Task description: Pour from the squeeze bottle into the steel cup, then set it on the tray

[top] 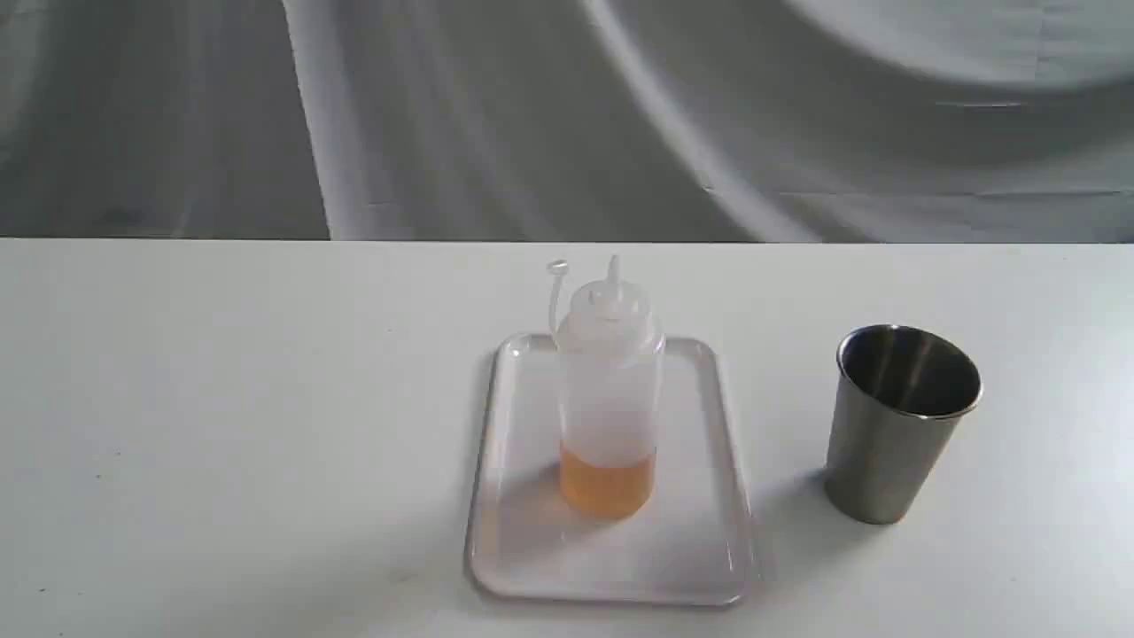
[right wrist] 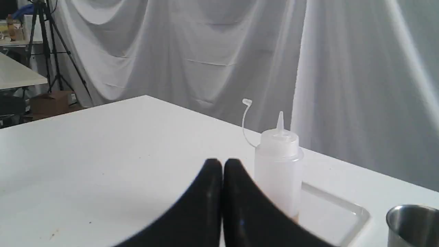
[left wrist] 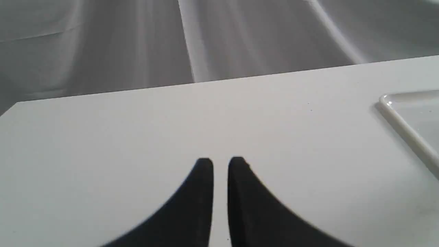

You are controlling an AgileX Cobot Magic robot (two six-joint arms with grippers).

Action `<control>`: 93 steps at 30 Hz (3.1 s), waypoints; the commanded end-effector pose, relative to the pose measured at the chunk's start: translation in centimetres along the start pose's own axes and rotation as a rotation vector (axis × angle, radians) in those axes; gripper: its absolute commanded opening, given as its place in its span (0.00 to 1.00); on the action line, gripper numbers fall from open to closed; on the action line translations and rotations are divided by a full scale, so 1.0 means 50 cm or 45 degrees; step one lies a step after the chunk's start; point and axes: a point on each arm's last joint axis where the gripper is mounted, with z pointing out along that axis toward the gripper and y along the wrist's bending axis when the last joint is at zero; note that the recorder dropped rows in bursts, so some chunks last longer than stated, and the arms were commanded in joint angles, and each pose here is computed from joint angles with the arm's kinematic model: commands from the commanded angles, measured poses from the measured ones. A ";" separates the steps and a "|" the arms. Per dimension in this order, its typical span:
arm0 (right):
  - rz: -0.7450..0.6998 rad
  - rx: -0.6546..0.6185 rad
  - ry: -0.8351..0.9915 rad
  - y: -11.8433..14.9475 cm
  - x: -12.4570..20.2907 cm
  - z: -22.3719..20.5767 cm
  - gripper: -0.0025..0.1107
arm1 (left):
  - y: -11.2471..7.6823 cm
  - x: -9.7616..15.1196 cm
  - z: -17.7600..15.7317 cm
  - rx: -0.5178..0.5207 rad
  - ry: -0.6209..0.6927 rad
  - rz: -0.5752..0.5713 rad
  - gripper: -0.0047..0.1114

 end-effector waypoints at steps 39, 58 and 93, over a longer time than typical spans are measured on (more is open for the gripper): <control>0.109 0.599 0.305 -0.047 0.139 0.008 0.02 | 0.000 0.001 0.000 0.003 -0.010 0.001 0.11; 0.115 0.666 0.303 -0.052 0.139 0.006 0.02 | 0.000 0.001 0.000 0.003 -0.010 0.001 0.11; 0.148 0.946 0.295 -0.072 0.139 -0.008 0.02 | 0.000 0.001 0.000 0.003 -0.010 0.001 0.11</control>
